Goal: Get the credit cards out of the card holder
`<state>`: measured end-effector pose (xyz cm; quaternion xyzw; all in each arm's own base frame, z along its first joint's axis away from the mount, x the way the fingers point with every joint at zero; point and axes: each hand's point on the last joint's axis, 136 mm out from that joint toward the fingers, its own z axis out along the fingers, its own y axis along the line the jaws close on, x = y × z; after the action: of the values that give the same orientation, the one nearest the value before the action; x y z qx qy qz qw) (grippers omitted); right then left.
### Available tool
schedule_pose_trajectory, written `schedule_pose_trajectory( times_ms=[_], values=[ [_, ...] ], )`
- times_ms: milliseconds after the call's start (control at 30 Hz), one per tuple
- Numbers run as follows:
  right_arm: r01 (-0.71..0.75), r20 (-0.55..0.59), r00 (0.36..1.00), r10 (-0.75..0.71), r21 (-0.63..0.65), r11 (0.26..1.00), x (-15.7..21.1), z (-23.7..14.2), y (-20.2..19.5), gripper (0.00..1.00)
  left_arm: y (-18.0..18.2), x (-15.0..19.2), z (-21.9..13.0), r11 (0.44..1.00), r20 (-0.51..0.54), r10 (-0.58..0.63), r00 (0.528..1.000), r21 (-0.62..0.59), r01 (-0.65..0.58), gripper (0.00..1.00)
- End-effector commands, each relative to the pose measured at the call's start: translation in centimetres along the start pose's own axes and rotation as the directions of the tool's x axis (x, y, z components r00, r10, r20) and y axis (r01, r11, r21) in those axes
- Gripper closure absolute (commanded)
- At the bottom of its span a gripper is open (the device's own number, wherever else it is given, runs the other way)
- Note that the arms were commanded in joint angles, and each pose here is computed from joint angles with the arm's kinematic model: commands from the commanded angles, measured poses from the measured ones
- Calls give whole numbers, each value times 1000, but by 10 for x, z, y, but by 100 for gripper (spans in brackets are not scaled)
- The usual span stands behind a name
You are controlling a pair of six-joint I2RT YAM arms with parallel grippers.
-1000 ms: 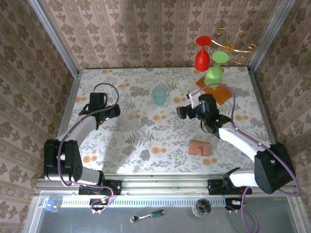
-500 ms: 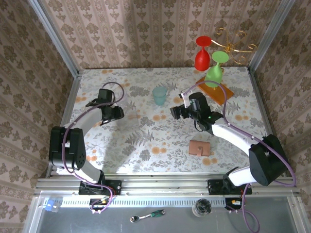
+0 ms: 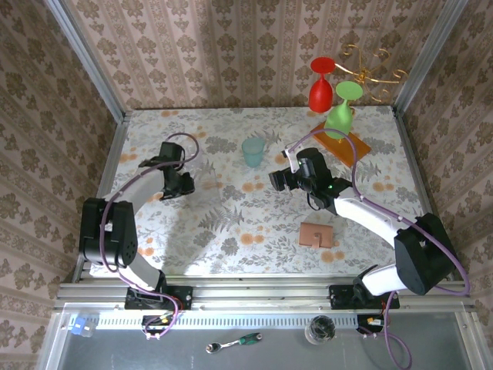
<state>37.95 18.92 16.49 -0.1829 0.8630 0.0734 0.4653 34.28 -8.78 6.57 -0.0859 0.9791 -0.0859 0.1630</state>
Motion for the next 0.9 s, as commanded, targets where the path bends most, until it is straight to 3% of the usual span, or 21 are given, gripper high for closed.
schedule_pose_trajectory(
  times_ms=[0,367,867],
  values=[
    [1,11,1000,-2,26,1000,-10,-3,-2,2,1,-1,2,1000,-24,-3,1000,-24,2,83],
    [-2,9,1000,1,53,999,-6,-5,-6,2,-10,-4,2,998,-31,51,998,-31,-52,100],
    [2,-7,1000,-1,107,994,3,-5,-15,2,-94,-12,8,984,-44,179,983,17,-178,100]
  ],
)
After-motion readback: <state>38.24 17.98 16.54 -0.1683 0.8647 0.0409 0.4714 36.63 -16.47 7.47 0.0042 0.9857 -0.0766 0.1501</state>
